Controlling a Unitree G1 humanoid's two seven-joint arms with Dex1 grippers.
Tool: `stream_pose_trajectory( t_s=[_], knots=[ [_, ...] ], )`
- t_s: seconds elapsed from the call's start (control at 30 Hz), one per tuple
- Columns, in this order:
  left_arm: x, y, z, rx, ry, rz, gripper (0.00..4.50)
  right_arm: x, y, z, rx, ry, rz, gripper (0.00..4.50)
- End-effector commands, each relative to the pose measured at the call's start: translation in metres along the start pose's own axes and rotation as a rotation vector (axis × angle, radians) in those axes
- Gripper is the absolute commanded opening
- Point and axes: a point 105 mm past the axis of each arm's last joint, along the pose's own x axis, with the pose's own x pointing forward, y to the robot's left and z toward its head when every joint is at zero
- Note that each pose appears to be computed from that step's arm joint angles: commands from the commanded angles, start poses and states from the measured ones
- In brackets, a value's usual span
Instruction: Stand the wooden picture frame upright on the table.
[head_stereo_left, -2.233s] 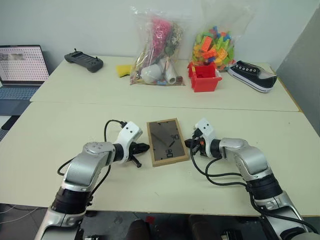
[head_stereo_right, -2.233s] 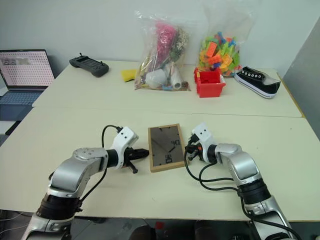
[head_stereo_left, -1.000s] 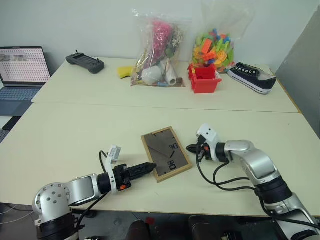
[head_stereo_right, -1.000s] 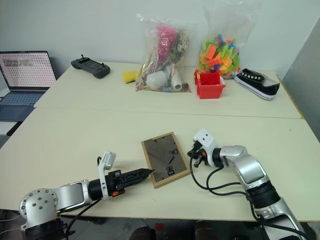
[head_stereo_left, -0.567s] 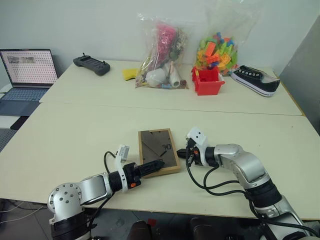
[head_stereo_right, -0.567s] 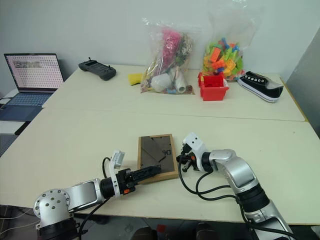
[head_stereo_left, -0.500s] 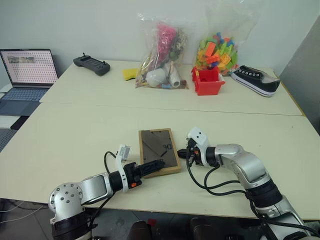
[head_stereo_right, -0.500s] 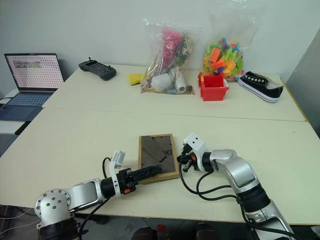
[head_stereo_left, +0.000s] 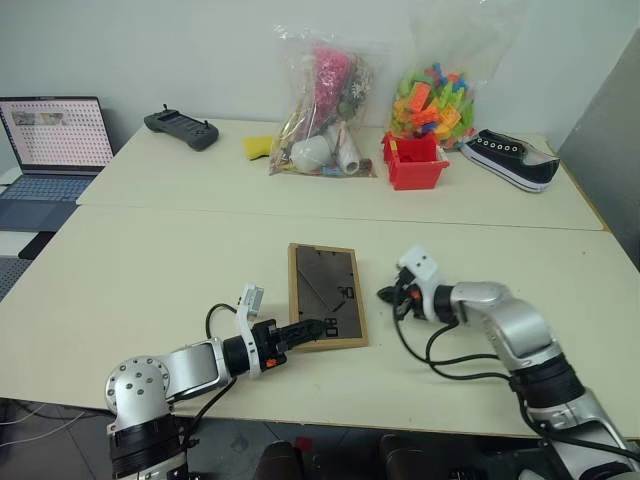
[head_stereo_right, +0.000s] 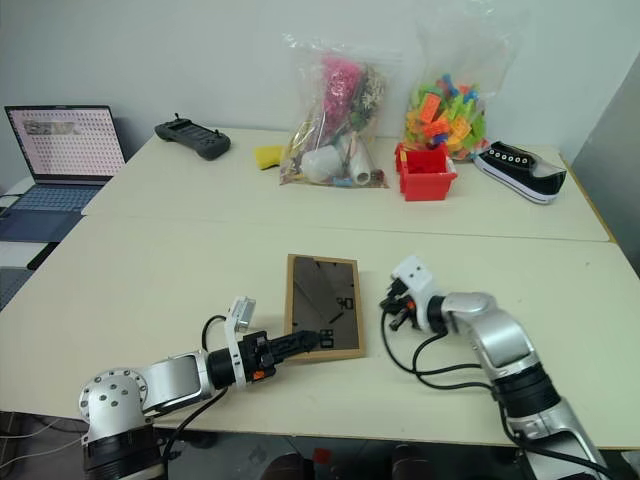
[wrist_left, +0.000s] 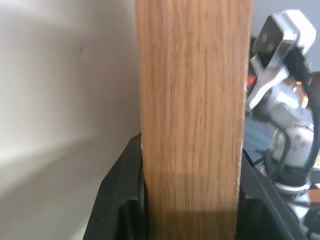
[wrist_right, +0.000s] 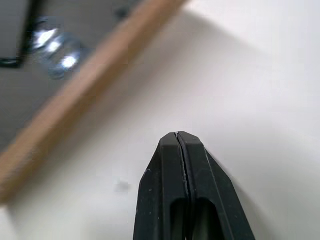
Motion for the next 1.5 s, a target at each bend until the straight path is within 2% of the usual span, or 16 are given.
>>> stream_pose_trajectory(
  t_s=[0.03, 0.1, 0.23, 0.37, 0.53, 0.73, 0.9, 1.07, 1.13, 1.23, 1.3, 1.37, 1.43, 1.5],
  knots=[
    [0.0, -0.035, 0.023, 0.176, 0.016, -0.121, 1.29, -0.024, 0.002, 0.058, 0.032, -0.182, 0.121, 0.76],
    [-0.002, -0.044, 0.035, 0.223, 0.02, -0.157, 1.29, -0.034, 0.006, 0.083, 0.074, -0.26, 0.191, 1.35],
    [-0.006, -0.054, 0.05, 0.329, 0.025, -0.195, 1.29, -0.045, 0.019, 0.117, 0.098, -0.342, 0.315, 2.12],
    [-0.007, -0.063, 0.064, 0.448, 0.008, -0.213, 1.29, -0.039, 0.032, 0.134, 0.08, -0.359, 0.378, 3.16],
    [-0.004, -0.069, 0.07, 0.524, 0.002, -0.232, 1.29, -0.025, 0.05, 0.144, 0.045, -0.365, 0.412, 4.36],
    [-0.001, -0.066, 0.071, 0.538, -0.004, -0.224, 1.29, -0.012, 0.079, 0.148, 0.007, -0.366, 0.472, 4.45],
    [-0.003, -0.062, 0.065, 0.536, 0.02, -0.221, 1.29, -0.031, 0.097, 0.145, 0.026, -0.391, 0.594, 4.45],
    [-0.01, -0.064, 0.066, 0.486, 0.006, -0.251, 1.29, -0.07, 0.092, 0.128, 0.07, -0.358, 0.67, 4.45],
    [-0.013, -0.062, 0.063, 0.459, 0.024, -0.259, 1.29, -0.077, 0.086, 0.121, 0.053, -0.336, 0.64, 4.45],
    [-0.016, -0.065, 0.054, 0.407, 0.067, -0.292, 1.29, -0.083, 0.061, 0.11, -0.005, -0.316, 0.471, 4.45],
    [-0.017, -0.065, 0.05, 0.344, 0.087, -0.303, 1.29, -0.078, 0.029, 0.098, -0.222, -0.298, 0.208, 4.45],
    [-0.016, -0.066, 0.047, 0.268, 0.109, -0.323, 1.29, -0.076, 0.004, 0.093, -0.636, -0.283, -0.055, 4.45],
    [-0.015, -0.069, 0.046, 0.188, 0.129, -0.364, 1.29, -0.076, -0.007, 0.089, -1.044, -0.295, -0.216, 4.45],
    [-0.015, -0.072, 0.045, 0.135, 0.143, -0.402, 1.29, -0.075, -0.009, 0.085, -1.279, -0.33, -0.28, 4.45]
  ],
)
